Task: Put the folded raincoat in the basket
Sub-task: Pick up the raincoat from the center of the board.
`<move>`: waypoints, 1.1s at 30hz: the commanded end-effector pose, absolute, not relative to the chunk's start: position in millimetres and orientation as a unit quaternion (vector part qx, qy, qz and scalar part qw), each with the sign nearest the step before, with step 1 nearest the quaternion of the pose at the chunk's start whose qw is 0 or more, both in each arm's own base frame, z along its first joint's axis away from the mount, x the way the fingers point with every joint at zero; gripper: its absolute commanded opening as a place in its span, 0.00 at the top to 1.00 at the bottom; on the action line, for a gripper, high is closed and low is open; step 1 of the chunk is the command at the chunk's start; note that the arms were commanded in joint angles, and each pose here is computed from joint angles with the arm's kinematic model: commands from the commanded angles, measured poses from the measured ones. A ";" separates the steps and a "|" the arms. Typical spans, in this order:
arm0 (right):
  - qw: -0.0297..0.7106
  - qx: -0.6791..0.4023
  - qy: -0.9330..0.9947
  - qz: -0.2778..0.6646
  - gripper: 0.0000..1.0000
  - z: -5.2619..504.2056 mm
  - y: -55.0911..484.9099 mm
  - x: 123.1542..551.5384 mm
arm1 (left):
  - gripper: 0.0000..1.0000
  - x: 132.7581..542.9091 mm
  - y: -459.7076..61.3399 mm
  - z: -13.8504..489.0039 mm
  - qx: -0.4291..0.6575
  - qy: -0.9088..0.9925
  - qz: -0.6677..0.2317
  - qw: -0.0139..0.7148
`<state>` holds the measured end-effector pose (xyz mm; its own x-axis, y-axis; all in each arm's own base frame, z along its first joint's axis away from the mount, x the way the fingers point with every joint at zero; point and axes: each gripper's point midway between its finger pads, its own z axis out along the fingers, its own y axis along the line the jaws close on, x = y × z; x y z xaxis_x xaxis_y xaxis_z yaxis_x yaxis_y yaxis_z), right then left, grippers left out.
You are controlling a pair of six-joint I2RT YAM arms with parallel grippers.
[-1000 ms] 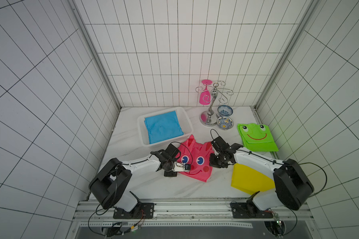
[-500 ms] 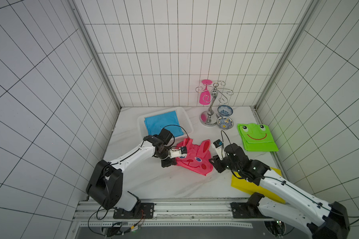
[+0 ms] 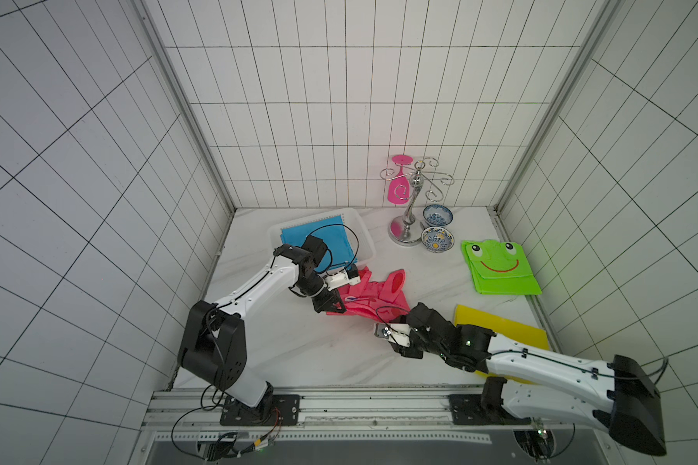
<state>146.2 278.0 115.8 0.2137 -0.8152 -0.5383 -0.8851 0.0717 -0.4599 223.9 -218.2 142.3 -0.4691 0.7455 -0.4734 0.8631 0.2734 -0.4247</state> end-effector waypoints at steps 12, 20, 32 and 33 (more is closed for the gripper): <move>0.492 -0.650 0.572 -0.091 0.53 164.2 289.8 194.9 | 1.00 217.9 -230.5 164.0 0.489 0.781 -0.382 0.072; 0.478 -0.677 0.555 -0.075 0.51 151.4 298.8 188.1 | 1.00 218.0 -232.7 173.2 0.473 0.780 -0.405 0.067; 0.444 -0.698 0.558 -0.059 1.00 144.4 300.2 190.2 | 1.00 210.2 -228.8 188.9 0.480 0.764 -0.426 0.073; 0.447 -0.694 0.562 -0.053 1.00 148.4 300.0 190.6 | 1.00 209.7 -227.5 190.5 0.482 0.762 -0.426 0.076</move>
<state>185.0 296.0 128.1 0.3809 -0.8397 -0.3870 -0.7233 -0.0099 -0.6904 210.7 -224.3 170.2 -0.5500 0.6957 -0.4621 0.7804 0.2310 -0.5811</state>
